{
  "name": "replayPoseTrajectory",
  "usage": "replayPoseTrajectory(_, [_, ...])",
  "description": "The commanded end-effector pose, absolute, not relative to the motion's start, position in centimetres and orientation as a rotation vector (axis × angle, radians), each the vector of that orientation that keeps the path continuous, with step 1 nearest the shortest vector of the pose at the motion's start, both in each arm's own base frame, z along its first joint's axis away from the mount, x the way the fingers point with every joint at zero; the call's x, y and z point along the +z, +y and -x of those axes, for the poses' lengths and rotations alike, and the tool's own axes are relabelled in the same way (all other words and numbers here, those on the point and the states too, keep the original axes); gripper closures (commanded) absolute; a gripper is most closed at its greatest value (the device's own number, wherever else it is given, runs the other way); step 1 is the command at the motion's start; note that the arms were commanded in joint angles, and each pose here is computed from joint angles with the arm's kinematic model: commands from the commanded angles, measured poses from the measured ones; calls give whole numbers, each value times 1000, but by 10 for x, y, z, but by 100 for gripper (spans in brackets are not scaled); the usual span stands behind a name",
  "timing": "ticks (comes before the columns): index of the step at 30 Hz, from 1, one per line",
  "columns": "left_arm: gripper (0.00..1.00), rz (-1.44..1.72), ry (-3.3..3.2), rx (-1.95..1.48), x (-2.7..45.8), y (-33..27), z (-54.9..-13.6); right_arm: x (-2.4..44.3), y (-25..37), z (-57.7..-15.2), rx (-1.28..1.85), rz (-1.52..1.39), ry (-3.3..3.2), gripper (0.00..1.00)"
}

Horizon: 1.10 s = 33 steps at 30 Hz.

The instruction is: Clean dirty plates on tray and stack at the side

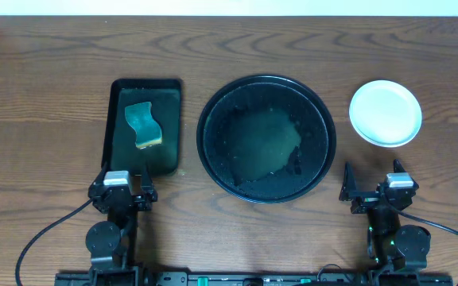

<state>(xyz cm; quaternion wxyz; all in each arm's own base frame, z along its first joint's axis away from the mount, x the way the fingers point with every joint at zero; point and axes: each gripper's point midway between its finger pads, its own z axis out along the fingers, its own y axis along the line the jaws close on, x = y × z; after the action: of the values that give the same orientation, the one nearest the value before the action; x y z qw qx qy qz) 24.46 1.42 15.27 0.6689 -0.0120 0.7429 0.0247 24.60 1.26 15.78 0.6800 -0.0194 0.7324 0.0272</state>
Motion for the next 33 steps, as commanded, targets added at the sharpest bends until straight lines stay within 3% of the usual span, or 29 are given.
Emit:
replayPoseTrajectory(1, [20,-25,1720,84,138,12,-244,157,12,-246,46,54,1644,1])
replayPoseTrajectory(14, [20,143,1722,75,136,27,-242,157,12,-246,46,53,1644,1])
replayPoseTrajectory(33, [20,137,1724,75,136,27,-242,157,12,-246,46,54,1644,1])
